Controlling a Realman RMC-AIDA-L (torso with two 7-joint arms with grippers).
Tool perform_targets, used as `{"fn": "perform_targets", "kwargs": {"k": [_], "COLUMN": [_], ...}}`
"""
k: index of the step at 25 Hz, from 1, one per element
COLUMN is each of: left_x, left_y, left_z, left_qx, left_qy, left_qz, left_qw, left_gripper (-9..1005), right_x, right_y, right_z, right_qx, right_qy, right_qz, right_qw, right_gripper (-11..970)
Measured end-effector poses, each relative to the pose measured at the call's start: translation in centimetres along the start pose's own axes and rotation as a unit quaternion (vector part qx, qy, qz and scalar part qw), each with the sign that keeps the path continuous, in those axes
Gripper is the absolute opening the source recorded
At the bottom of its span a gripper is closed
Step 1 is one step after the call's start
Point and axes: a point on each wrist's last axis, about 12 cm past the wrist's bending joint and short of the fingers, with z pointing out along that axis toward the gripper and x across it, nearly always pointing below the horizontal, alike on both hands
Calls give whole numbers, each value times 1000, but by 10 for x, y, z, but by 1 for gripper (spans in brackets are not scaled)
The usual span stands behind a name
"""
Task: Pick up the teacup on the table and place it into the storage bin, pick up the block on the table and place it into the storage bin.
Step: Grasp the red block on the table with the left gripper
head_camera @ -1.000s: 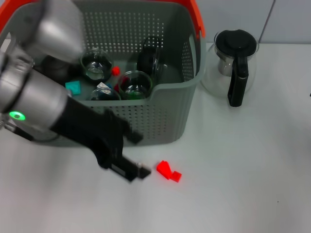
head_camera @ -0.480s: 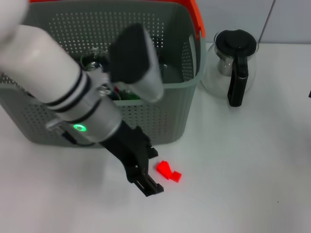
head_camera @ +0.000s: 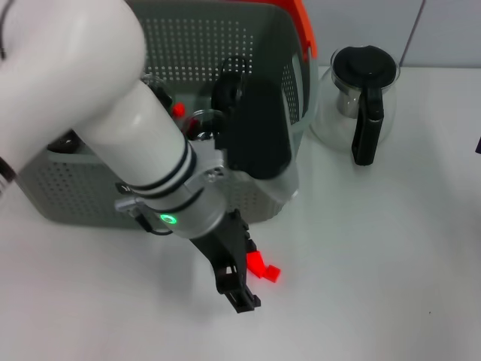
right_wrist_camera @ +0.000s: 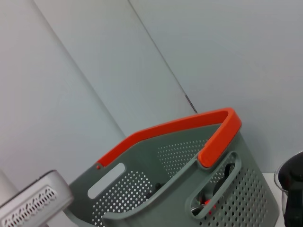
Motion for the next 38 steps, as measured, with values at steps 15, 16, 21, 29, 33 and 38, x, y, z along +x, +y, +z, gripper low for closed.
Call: {"fn": "perform_targets", "kwargs": {"k": [15, 16, 21, 29, 33, 38], "left_x": [-12, -12, -12, -14, -12, -9], "left_y": [0, 0, 1, 0, -2, -3], "left_z": [24, 27, 34, 40, 42, 45], "left_qx": [-30, -29, -37, -38, -30, -25], "left_qy": [3, 7, 7, 8, 16, 25], "left_qz": [28, 29, 33, 38, 37, 32], "left_qw": [999, 999, 999, 999, 999, 999], "left_gripper": [818, 817, 815, 812, 810, 808], "right_x": [0, 0, 0, 0, 0, 0], "right_y": [0, 0, 0, 0, 0, 0], "right_z": [-1, -1, -1, -1, -1, -1], "right_qx": [1, 1, 1, 1, 2, 2], "right_qy": [-1, -1, -1, -1, -1, -1], "right_qz": [2, 2, 3, 4, 4, 3], "right_qw": [1000, 1000, 1000, 1000, 1000, 1000], "right_gripper": [822, 822, 822, 822, 822, 822]}}
